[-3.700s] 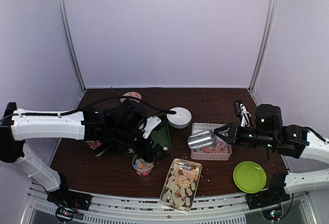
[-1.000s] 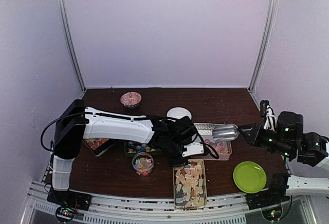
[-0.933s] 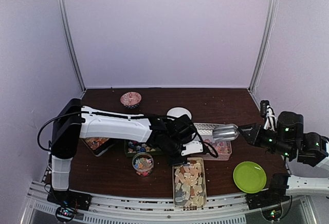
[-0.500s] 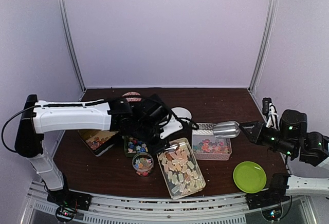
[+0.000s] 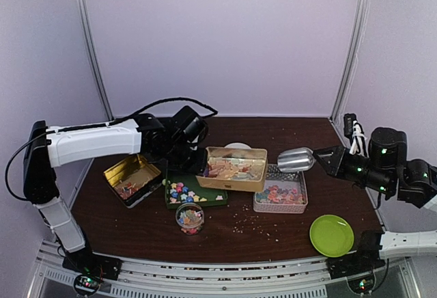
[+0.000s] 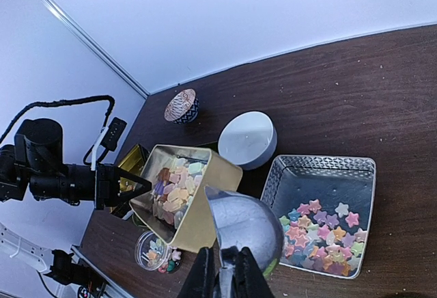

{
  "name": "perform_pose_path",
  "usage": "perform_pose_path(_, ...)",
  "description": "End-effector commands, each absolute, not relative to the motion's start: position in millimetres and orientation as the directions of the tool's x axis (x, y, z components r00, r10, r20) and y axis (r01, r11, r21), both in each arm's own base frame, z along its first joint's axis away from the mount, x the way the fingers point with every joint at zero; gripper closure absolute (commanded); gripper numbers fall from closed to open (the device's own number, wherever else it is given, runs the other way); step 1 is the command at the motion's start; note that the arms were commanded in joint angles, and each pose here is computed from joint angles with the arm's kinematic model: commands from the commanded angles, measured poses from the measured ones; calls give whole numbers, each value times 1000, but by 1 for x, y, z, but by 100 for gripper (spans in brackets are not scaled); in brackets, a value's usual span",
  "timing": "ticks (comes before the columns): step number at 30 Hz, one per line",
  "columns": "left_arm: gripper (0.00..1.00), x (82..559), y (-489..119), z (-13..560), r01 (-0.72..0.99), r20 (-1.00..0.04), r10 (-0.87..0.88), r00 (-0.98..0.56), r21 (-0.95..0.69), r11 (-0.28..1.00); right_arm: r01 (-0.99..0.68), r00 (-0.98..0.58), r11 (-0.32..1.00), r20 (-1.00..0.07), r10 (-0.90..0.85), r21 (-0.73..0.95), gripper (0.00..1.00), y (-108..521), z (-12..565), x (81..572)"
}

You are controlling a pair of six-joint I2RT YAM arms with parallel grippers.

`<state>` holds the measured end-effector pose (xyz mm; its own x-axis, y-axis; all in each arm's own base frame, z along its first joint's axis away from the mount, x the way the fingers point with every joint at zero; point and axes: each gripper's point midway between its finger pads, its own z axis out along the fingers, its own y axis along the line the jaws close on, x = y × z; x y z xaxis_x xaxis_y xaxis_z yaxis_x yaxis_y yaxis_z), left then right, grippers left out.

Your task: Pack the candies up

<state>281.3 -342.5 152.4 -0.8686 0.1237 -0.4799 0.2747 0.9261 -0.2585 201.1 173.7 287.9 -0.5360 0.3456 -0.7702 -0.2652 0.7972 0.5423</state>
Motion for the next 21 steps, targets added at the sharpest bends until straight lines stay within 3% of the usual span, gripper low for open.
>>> perform_pose_path(1, 100, 295, -376, 176, 47, -405, -225, -886, -562, 826, -277, -474, 793, -795, 378, 542, 100, 172, 320, 209)
perform_pose_path(7, 100, 303, -377, 166, -37, -363, -305, -880, -587, 808, -338, -485, 752, -789, 377, 566, 100, 186, 355, 206)
perform_pose_path(21, 100, 335, -362, 171, -139, -508, -465, -725, -553, 822, -329, -543, 840, -814, 204, 431, 100, 239, 355, 243)
